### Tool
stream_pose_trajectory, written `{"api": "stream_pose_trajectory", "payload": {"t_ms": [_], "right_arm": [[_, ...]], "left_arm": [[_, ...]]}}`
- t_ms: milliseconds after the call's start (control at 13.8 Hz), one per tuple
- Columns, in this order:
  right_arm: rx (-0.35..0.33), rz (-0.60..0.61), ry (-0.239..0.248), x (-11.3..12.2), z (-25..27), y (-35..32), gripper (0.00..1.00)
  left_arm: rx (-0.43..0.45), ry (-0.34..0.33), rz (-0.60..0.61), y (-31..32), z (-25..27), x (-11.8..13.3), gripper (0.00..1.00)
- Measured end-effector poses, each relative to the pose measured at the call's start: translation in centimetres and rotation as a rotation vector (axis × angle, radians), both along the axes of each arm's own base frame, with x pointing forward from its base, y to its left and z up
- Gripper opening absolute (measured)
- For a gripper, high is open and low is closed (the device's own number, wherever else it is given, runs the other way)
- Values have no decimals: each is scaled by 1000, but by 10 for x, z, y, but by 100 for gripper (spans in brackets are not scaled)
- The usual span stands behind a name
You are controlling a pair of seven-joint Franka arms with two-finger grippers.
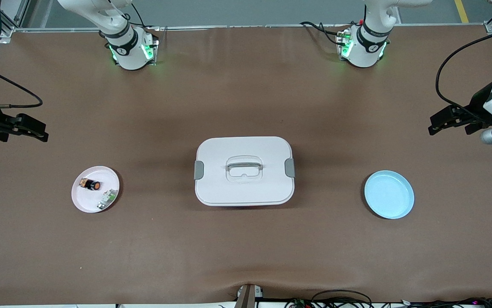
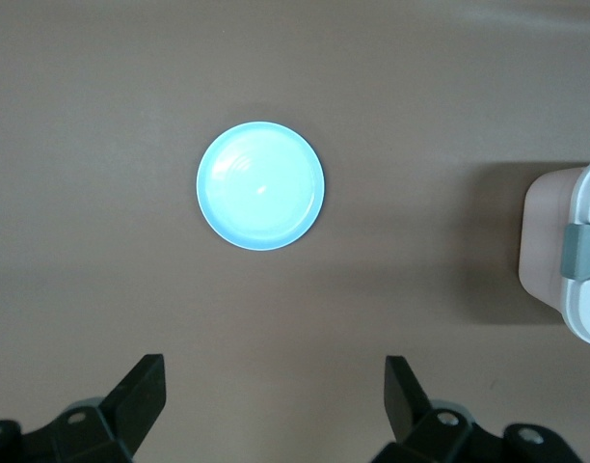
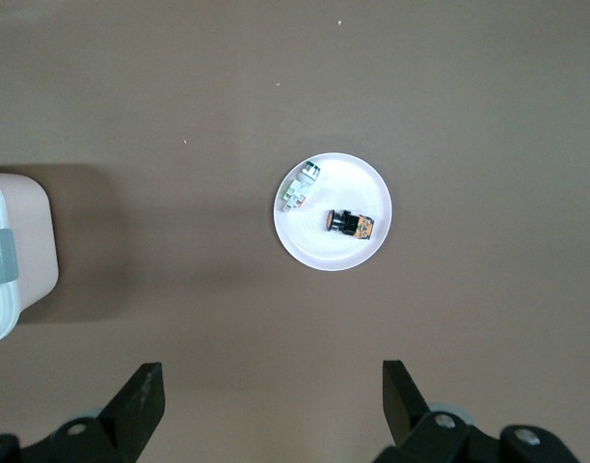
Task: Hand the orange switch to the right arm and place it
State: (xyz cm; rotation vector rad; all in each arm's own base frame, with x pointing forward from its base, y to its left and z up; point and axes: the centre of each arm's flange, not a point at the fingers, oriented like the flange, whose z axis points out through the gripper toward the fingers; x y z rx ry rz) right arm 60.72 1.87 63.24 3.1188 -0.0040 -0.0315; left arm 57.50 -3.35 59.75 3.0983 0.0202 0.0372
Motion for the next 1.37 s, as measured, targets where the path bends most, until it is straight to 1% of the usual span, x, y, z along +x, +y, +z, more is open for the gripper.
{"api": "stream_pose_trajectory", "payload": {"t_ms": [72, 145, 361, 506, 650, 1012, 1373], "right_arm": [[0, -5, -4, -3, 6, -3, 100], [0, -6, 6, -9, 12, -11, 100], [9, 40, 54, -24, 19, -58, 100], [14, 35, 64, -27, 17, -84, 100], [17, 20, 66, -28, 15, -96, 100], [17, 45, 64, -27, 16, -82, 100], [19, 51, 59, -30, 21, -79, 100]], "left_arm": [[0, 1, -4, -2, 1, -1, 100], [0, 4, -7, -4, 2, -2, 100], [0, 12, -9, -4, 3, -4, 100], [14, 12, -18, -3, 3, -5, 100], [24, 11, -35, -5, 4, -6, 100], [27, 23, -39, -6, 2, -8, 100], [27, 33, -39, -6, 0, -9, 100]]}}
